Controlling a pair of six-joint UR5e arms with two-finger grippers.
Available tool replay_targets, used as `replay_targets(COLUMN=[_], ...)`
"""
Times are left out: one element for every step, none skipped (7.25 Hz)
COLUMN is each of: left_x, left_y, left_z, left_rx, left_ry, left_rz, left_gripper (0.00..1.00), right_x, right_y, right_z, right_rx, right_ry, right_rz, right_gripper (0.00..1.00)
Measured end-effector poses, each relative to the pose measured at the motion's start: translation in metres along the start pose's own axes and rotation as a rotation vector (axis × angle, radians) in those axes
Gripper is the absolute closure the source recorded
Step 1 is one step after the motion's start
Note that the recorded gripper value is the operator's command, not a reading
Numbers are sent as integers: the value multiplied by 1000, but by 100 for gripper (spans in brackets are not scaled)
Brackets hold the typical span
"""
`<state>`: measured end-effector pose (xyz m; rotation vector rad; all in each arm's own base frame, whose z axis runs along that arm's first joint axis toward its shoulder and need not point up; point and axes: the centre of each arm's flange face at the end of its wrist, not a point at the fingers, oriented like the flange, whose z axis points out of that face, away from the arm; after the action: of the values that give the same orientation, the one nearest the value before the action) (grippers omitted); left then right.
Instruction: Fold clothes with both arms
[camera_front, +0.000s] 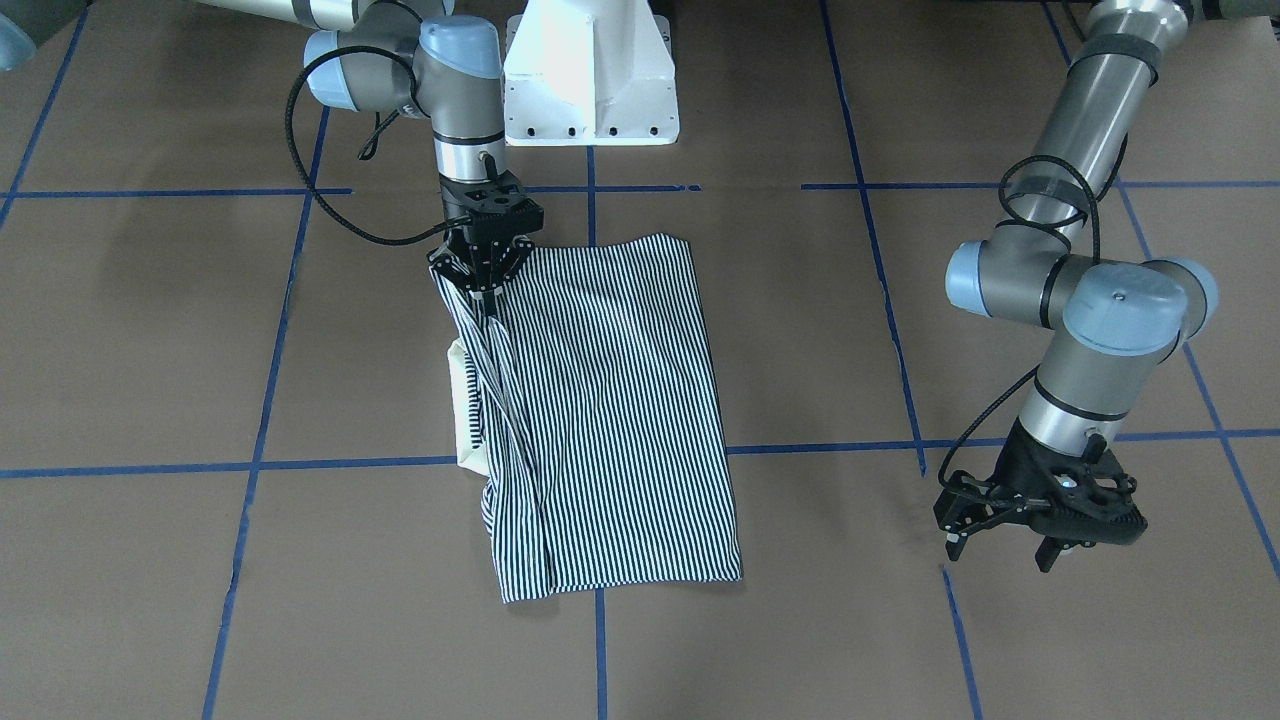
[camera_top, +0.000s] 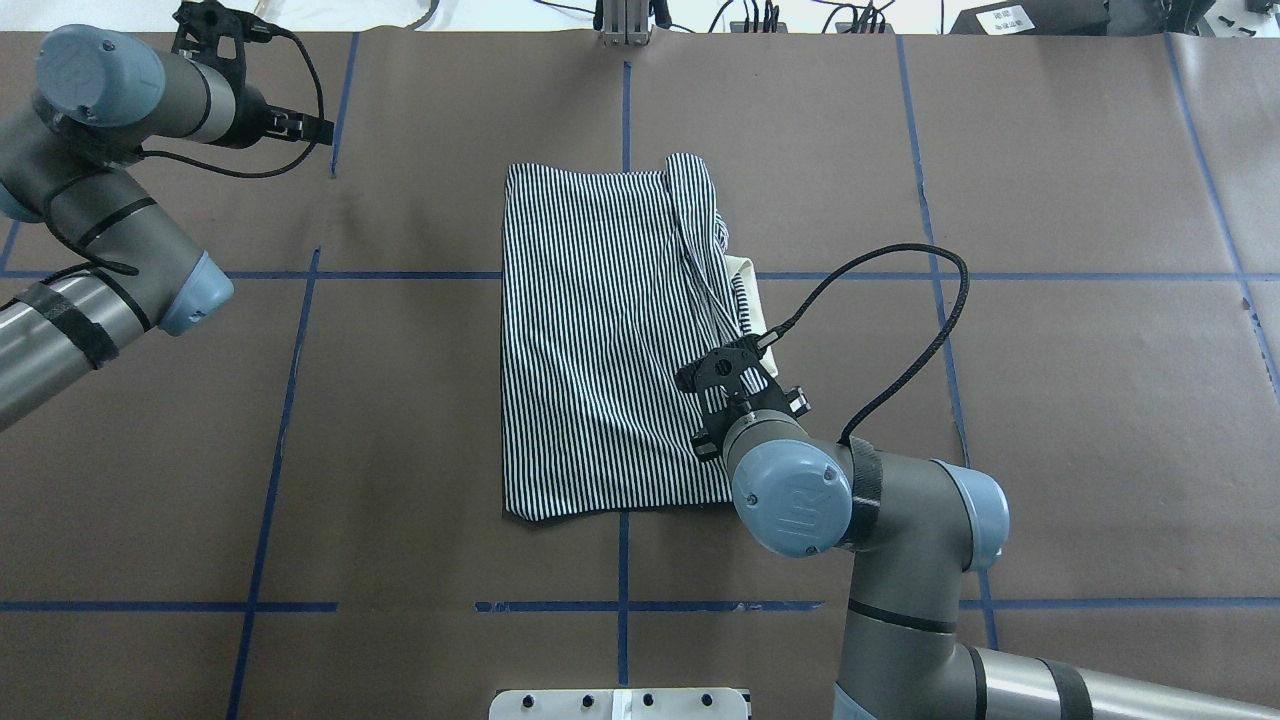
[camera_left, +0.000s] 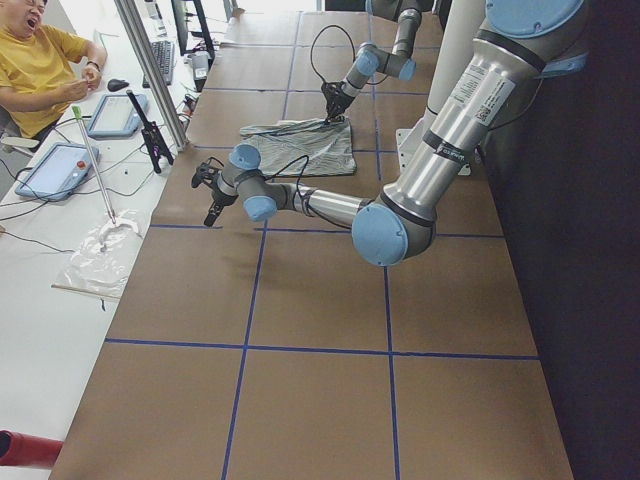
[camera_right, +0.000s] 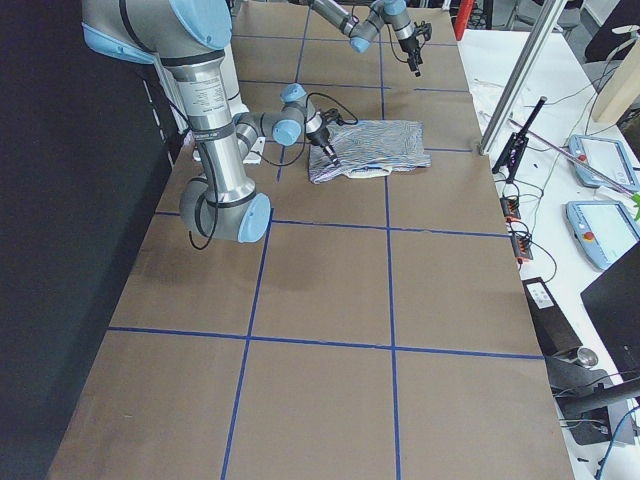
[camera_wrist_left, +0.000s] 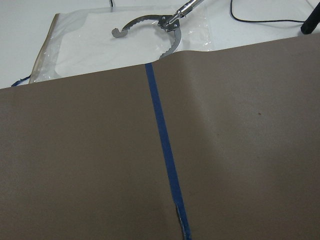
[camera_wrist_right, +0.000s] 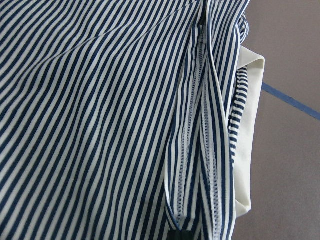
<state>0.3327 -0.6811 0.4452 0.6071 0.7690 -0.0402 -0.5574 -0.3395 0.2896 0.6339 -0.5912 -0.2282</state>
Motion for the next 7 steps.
replay_targets(left_x=[0, 0, 0, 0, 0, 0, 0], left_y=[0, 0, 0, 0, 0, 0, 0], left_z=[0, 0, 0, 0, 0, 0, 0], left_rx=[0, 0, 0, 0, 0, 0, 0], left_ry=[0, 0, 0, 0, 0, 0, 0], left_rz=[0, 0, 0, 0, 0, 0, 0], left_gripper=[0, 0, 0, 0, 0, 0, 0], right_x=[4, 13, 27, 42, 52, 56, 56], right_y=[-3, -3, 5, 17, 27, 34, 37], right_z=[-5, -11, -15, -16, -13, -9, -6], right_rx=[9, 15, 14, 6, -3, -9, -14], right_ry=[-4, -6, -2, 9, 23, 34, 36], right_rz=[10, 19, 38, 72, 106, 120, 122], right_gripper=[100, 100, 100, 100, 1, 0, 0])
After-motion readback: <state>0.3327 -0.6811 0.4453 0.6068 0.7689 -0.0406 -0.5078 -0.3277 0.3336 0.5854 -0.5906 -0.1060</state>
